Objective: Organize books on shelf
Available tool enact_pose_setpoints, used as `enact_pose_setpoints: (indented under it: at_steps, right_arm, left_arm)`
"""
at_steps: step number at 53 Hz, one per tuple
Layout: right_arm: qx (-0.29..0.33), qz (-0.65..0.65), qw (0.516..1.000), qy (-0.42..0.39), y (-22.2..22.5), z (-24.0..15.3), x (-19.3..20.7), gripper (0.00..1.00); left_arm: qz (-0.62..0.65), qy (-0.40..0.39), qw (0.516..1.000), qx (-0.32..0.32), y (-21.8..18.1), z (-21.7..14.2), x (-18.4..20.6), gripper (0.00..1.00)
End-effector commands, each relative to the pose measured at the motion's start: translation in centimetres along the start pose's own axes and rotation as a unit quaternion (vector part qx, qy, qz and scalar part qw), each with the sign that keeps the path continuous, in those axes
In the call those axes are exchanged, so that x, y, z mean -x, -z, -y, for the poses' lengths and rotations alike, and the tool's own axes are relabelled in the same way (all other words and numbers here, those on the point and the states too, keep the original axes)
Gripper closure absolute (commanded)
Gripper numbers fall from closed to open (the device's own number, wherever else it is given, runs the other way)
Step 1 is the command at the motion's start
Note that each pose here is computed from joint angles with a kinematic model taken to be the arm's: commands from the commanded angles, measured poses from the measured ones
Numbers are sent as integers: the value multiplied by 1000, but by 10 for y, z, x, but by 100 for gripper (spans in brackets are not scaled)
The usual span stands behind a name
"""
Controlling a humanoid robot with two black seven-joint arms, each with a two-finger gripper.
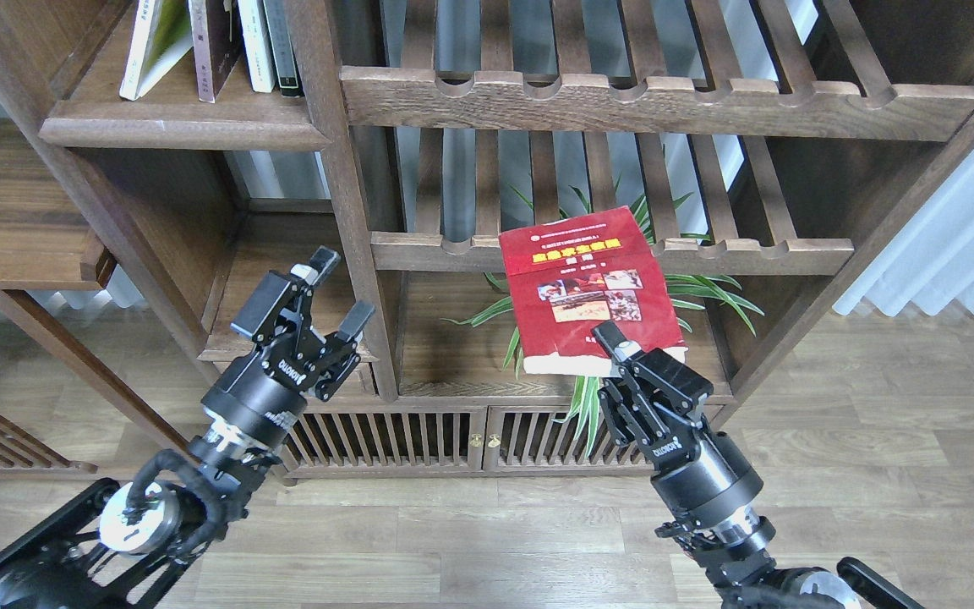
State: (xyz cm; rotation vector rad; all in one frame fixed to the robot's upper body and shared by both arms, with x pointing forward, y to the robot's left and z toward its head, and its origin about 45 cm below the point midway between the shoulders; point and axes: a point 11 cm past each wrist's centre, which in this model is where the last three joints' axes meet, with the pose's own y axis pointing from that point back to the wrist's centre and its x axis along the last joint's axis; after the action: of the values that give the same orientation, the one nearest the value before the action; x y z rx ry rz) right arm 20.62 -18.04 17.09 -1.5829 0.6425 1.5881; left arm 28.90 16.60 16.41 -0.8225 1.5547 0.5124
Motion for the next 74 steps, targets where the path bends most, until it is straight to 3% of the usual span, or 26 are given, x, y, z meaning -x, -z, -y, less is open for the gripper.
enact_pose_setpoints:
  at_steps: [1, 74]
  right_arm:
    - [7, 9, 1000, 0, -8, 2, -3, 97]
    - [91, 33, 995, -1, -74, 9, -15, 96]
  left_arm:
    - [-13, 6, 1000, -4, 2, 6, 4, 2]
    - [-46, -30, 993, -100, 44, 6, -12, 4]
